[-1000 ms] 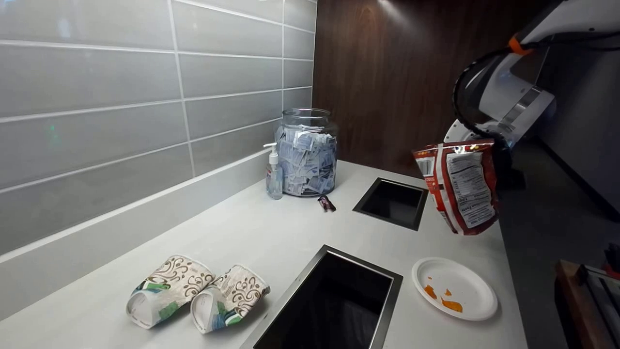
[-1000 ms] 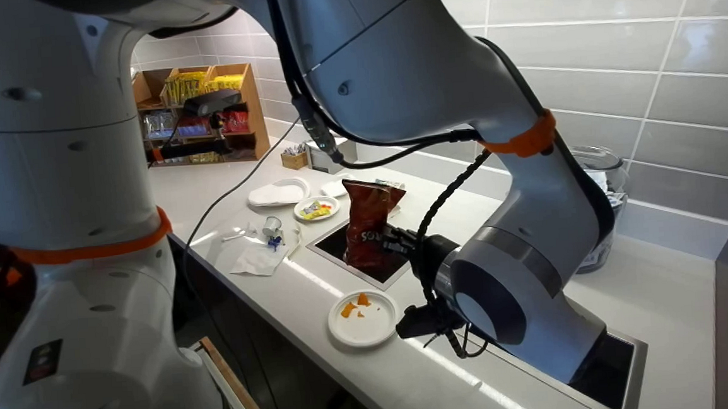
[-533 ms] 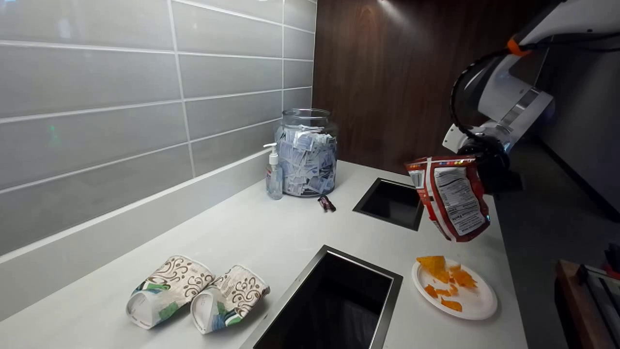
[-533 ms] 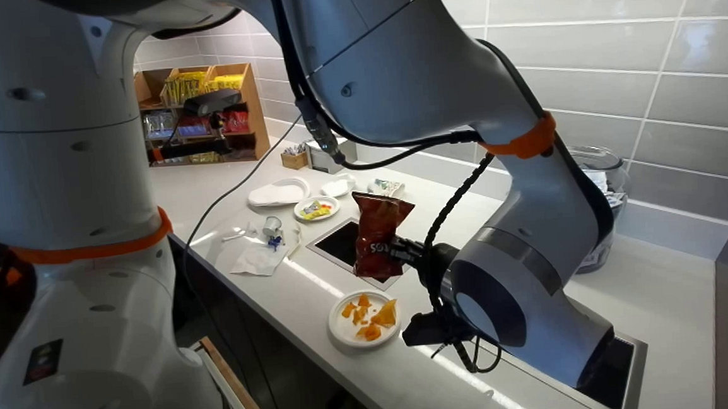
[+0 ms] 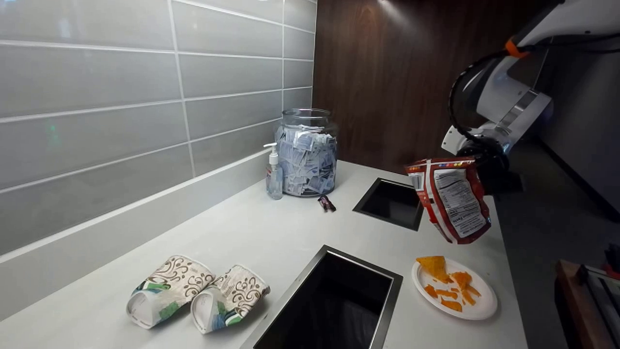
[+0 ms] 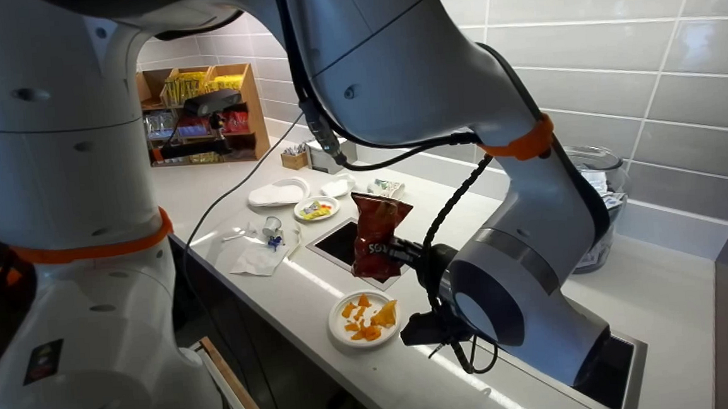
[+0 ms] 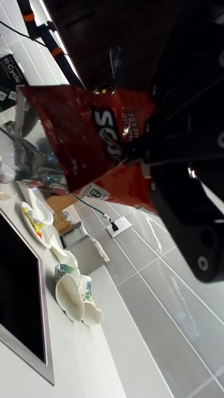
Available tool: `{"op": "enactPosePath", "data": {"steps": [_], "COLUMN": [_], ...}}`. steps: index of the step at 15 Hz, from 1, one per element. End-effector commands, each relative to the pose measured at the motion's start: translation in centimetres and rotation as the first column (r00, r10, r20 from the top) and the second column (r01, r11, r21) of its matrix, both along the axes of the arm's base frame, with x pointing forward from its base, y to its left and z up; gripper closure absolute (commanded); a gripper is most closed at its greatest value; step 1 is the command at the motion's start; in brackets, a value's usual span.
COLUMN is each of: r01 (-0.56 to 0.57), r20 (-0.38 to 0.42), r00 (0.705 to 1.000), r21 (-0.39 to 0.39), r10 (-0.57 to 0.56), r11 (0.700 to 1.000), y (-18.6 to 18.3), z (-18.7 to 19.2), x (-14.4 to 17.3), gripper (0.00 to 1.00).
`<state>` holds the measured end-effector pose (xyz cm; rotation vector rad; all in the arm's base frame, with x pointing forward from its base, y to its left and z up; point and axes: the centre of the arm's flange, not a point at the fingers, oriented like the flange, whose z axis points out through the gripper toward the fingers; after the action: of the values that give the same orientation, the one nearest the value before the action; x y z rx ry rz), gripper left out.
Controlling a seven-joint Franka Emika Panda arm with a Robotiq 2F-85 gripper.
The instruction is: Pour the contents in the orange packet onto the white plate then throw the packet in the trash chute on the left.
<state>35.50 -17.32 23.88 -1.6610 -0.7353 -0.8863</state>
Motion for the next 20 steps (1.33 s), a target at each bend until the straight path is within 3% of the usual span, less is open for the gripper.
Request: {"op": "enactPosePath", "data": {"steps": [1, 10, 16, 20], "r01": [-0.018, -0.010, 0.008, 0.039], "r20": [-0.019, -0.053, -0.075, -0.085], "r00": [1.000, 0.999, 0.997, 0.994], "r21": [0.004, -0.084, -0.238, -0.355], "r10": [0.018, 0.006, -0.027, -0.074], "r11": [1.000, 0.996, 0.971, 0.934], "y": [-0.3, 1.2, 3.0, 4.5], "z": [0.0, 2.2, 4.4, 6.3], "x": [0.4, 1.6, 3.6, 5.3], "gripper": [1.00, 1.00, 1.00, 1.00]}}
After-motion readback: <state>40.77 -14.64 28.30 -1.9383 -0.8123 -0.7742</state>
